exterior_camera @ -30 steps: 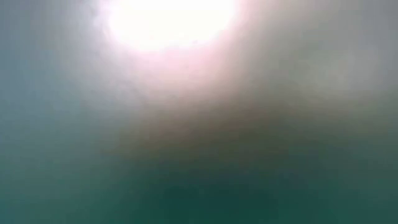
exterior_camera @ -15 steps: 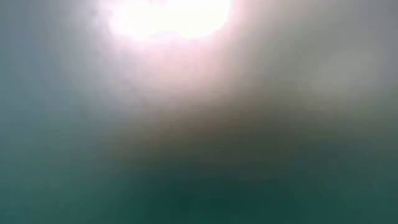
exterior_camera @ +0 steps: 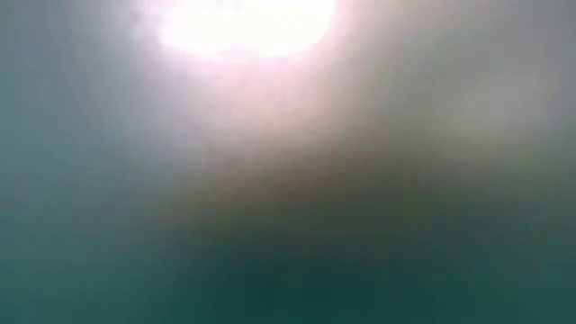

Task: Sort Maruchan noodles
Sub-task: Put the red noodle pack into the orange bin

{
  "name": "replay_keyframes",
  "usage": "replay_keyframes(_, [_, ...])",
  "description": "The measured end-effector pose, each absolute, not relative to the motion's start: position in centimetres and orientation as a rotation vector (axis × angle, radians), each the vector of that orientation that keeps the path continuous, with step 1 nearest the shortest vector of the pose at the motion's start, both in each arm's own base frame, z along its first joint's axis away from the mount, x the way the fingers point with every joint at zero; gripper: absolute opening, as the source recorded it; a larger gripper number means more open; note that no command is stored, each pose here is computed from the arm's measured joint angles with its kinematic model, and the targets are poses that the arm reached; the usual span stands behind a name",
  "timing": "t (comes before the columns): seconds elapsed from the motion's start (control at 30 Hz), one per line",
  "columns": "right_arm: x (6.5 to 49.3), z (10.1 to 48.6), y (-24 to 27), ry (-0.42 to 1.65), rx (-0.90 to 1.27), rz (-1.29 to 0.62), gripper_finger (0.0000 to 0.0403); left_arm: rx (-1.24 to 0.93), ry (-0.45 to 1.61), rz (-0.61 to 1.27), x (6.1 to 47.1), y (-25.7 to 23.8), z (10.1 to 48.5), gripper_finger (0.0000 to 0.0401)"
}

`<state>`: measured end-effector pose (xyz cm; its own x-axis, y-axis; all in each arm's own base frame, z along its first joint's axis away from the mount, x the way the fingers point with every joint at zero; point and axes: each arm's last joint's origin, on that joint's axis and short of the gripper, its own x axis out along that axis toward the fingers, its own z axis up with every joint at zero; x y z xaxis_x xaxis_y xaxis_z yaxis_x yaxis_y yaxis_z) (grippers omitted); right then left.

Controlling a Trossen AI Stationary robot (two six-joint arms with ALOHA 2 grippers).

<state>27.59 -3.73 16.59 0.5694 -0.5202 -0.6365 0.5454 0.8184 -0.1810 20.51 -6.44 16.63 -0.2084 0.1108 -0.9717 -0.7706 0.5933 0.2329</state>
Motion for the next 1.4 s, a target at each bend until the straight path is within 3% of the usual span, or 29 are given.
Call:
replay_keyframes(0.4, [27.7, 16.7, -3.7, 0.726, 0.032, -0.621, 0.0201, -0.551, 1.456, 0.714, 22.7, -7.0, 17.6, 0.0208])
replay_keyframes(0.73, [27.7, 16.7, -3.7, 0.724, 0.03, -0.619, 0.0201, -0.394, 1.337, 0.905, 22.8, -5.1, 18.7, 0.0208])
replay_keyframes(1.03, [27.7, 16.7, -3.7, 0.726, 0.024, -0.616, 0.0201, -0.344, 1.428, 1.185, 20.7, -1.3, 17.8, 0.0208])
replay_keyframes(1.4, [27.7, 16.7, -3.6, 0.738, 0.031, -0.563, 0.0201, -0.43, 1.554, 1.122, 19.3, -0.7, 15.4, 0.0208])
